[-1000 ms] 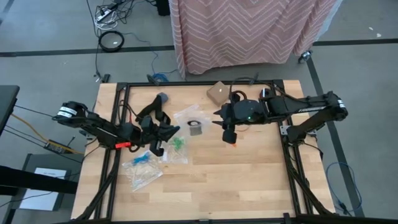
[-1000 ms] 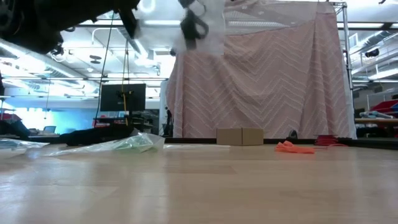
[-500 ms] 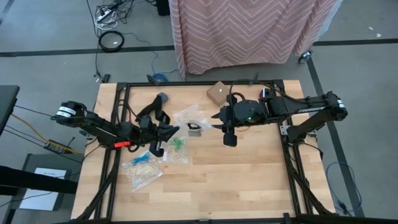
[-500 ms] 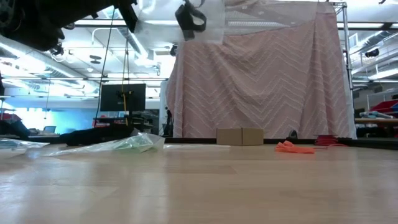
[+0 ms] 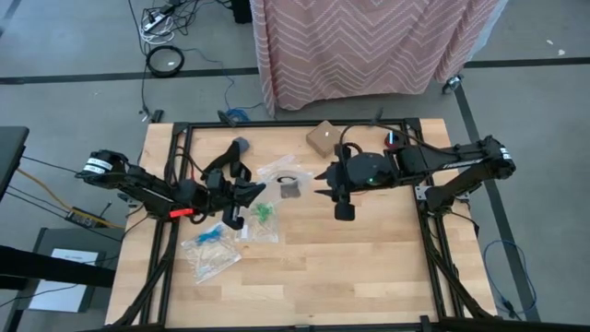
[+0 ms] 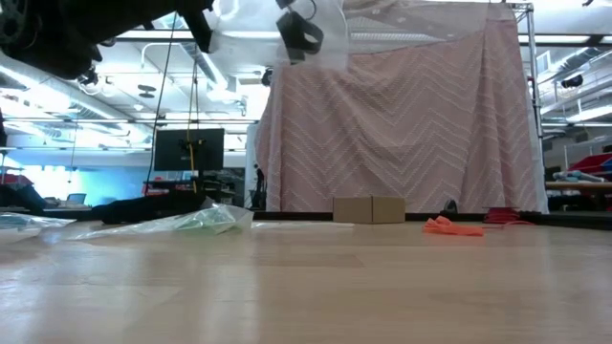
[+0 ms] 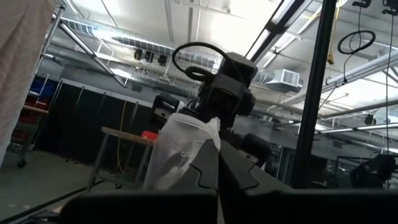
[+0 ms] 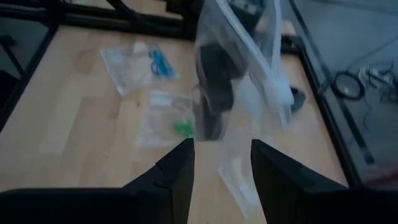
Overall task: Sort rubber bands
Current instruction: Close the transparent zip bag
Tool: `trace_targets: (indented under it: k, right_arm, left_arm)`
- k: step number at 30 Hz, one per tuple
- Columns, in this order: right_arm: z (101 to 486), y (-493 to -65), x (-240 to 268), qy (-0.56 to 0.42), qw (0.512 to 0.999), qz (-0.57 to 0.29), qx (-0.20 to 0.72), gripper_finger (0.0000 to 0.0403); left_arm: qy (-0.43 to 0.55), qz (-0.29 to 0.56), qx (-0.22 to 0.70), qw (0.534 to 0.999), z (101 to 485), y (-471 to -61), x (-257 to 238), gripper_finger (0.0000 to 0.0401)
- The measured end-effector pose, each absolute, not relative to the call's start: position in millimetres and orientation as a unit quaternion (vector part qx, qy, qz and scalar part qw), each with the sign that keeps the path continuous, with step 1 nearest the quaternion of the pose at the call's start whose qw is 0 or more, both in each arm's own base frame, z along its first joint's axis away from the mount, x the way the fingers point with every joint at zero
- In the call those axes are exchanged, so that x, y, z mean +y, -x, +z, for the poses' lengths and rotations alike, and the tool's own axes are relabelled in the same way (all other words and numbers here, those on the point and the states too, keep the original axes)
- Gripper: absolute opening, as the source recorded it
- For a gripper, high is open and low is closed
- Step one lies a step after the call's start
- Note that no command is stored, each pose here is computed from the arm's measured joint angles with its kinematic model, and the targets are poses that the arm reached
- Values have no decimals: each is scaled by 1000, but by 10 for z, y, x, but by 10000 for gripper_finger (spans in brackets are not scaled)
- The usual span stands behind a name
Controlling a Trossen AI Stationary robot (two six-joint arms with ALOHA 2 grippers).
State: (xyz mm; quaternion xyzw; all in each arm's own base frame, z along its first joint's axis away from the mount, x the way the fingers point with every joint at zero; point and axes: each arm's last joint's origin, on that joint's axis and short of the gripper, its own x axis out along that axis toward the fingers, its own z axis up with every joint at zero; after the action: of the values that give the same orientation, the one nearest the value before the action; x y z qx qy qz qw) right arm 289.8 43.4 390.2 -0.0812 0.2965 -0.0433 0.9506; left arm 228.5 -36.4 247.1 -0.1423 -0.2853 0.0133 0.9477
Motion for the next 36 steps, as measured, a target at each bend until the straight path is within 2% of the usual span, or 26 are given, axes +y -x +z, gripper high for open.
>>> trace_targets:
  k: [8,15,18,21,27,31,36]
  right_arm:
    - [3695,-2967,346,114,955,-31,272,130]
    - [3597,-2622,126,86,957,-66,268,121]
    - [3627,-2376,70,76,974,-72,200,123]
    - [3542,-2175,48,75,991,-62,92,127]
    - [3104,-2045,57,61,994,-66,-68,132]
    - [2905,-2174,75,80,990,-62,-102,133]
    - [2849,-2443,75,112,987,-65,-94,134]
  left_arm:
    - [144,12,-291,946,2481,-2279,-363,1]
    - [145,5,-292,945,2484,-2277,-368,1]
    - [145,4,-292,945,2483,-2278,-368,1]
    - [144,5,-292,946,2483,-2278,-368,1]
    - [145,9,-292,945,2483,-2278,-366,1]
    - [146,14,-289,946,2478,-2281,-361,1]
    - [147,26,-281,948,2462,-2291,-357,1]
